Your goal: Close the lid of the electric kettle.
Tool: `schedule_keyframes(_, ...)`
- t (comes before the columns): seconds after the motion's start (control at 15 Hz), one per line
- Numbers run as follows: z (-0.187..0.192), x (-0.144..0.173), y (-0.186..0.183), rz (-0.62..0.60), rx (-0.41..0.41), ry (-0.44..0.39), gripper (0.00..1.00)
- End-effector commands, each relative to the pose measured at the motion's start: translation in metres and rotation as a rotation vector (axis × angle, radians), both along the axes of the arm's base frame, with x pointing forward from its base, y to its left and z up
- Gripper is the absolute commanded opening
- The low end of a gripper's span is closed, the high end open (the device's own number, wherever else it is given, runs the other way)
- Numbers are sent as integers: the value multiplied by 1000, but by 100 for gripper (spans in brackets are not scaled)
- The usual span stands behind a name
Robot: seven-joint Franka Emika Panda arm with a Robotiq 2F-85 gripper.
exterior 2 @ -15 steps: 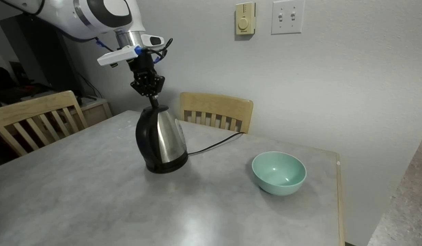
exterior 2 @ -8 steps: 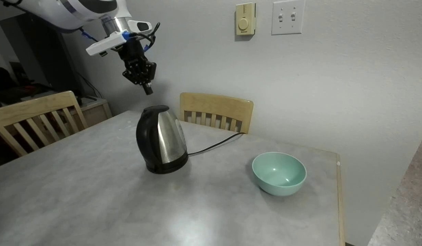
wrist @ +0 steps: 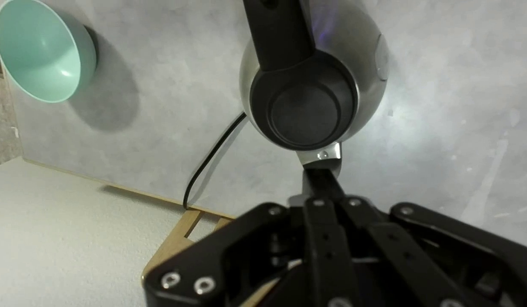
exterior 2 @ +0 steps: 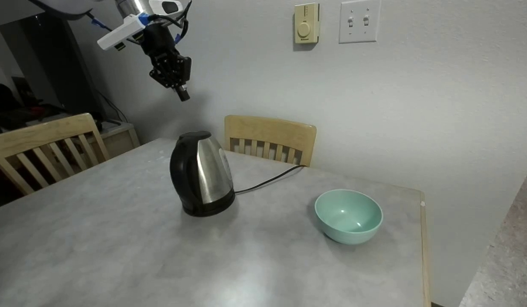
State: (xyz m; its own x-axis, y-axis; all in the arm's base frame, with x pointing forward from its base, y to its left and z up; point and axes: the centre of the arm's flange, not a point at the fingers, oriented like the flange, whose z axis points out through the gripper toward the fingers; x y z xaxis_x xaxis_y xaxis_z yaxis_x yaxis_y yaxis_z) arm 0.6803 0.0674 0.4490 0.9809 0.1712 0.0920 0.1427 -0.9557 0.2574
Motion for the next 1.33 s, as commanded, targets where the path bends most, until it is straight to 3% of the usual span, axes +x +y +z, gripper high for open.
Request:
schedule_keyframes(0.0,0,-15,-4,-35,6,14,27)
schedule_keyframes(0.33,3,-21,2,-95,43,39,62)
schedule_keyframes(0.67,7,-29,13,-206,147,112,97)
schedule_keyframes(0.93,15,-43,25,-263,217,192,100)
schedule_keyframes(1.27,28,-55,30,-292,228,243,100)
